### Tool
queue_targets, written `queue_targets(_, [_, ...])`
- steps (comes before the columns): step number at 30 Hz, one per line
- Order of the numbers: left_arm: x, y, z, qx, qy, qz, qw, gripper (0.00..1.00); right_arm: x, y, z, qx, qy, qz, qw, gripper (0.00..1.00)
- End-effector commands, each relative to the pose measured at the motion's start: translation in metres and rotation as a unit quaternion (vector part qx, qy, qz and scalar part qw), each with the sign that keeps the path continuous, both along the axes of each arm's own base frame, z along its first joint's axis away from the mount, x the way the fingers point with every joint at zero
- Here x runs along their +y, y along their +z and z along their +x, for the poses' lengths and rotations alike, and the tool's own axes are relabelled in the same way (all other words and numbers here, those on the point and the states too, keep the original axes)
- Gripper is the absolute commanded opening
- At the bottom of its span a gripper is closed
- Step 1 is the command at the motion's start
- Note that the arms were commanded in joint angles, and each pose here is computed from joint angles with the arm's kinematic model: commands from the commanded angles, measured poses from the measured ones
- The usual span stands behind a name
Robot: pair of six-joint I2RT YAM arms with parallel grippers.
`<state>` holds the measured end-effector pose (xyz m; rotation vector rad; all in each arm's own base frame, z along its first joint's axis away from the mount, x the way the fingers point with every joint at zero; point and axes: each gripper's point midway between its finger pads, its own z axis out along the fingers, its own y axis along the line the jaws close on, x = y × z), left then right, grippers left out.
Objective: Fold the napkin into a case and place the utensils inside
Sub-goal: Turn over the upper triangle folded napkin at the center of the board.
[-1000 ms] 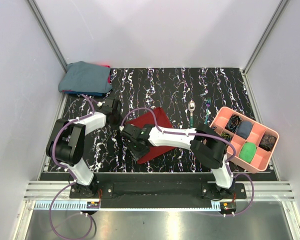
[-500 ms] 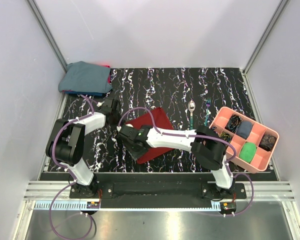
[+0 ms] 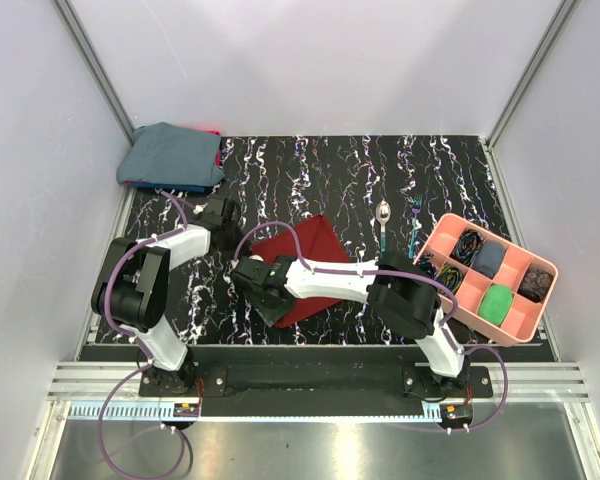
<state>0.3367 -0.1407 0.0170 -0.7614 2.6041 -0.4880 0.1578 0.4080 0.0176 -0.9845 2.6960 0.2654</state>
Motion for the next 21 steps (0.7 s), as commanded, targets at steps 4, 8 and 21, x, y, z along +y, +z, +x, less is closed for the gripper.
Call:
queue_targets(4, [0.012,-0.027,-0.031,0.062,-0.002,0.018,0.998,0.0,-0.01,-0.017,-0.002,-0.013,0.001,-0.028,1.0,0.43])
queue_targets(8, [0.012,-0.028,-0.031,0.063,0.0,0.014,0.998,0.0,-0.016,-0.032,-0.007,-0.017,0.005,-0.052,0.999,0.41])
queue_targets(21, [0.012,-0.029,-0.032,0.054,0.013,-0.011,0.998,0.0,-0.028,-0.045,0.0,-0.078,-0.013,-0.111,0.991,0.14])
